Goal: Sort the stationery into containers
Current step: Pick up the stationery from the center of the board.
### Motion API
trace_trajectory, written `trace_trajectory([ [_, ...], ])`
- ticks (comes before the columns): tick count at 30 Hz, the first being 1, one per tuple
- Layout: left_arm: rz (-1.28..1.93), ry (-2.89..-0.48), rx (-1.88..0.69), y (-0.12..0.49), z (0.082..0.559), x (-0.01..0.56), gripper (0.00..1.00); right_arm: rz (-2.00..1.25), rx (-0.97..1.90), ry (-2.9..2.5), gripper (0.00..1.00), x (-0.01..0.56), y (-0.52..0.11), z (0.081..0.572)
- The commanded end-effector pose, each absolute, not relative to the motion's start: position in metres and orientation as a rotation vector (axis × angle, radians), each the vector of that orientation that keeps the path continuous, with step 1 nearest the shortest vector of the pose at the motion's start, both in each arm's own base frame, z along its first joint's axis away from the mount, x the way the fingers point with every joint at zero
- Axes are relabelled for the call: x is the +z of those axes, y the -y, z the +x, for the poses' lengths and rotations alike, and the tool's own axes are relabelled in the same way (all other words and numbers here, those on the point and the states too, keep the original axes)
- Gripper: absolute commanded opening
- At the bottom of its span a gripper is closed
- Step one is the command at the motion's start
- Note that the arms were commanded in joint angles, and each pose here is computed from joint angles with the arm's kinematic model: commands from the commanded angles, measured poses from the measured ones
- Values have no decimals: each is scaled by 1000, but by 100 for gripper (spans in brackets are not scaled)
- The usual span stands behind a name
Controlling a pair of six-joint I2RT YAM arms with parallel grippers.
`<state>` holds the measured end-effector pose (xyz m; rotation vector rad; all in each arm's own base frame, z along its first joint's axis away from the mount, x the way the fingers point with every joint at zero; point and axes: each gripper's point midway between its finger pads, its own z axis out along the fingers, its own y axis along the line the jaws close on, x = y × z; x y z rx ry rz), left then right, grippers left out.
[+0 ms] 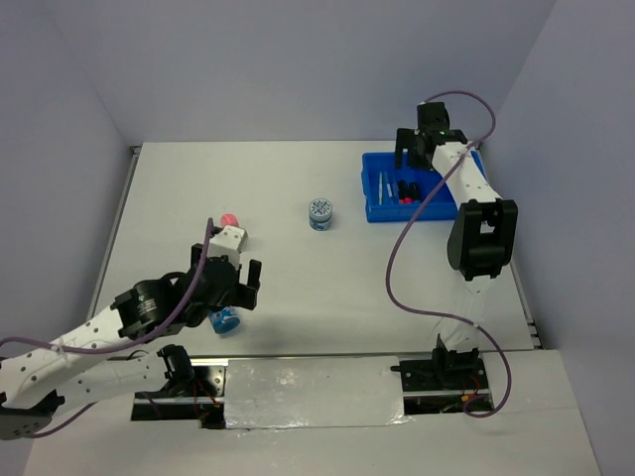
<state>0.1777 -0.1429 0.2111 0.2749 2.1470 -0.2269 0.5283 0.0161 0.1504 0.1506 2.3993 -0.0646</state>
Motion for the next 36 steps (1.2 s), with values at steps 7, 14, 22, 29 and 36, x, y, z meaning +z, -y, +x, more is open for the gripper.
trace_trajectory([
  [7, 165, -2098, -227, 130, 193, 225, 99, -212, 262, -2127, 100, 254, -189, 468],
  [14, 120, -2065, -253, 123, 193, 232, 99, -324, 165, -2267, 100, 183, -261, 466],
  [22, 161, -2094, -241, 130, 194, 225, 99, -373, 100, -2291, 100, 146, -279, 472],
  [29, 170, -2098, -245, 131, 194, 224, 99, -419, 157, -2362, 99, 115, -284, 456],
  [36, 170, -2103, -237, 131, 195, 223, 99, -439, 167, -2413, 95, 92, -287, 448],
])
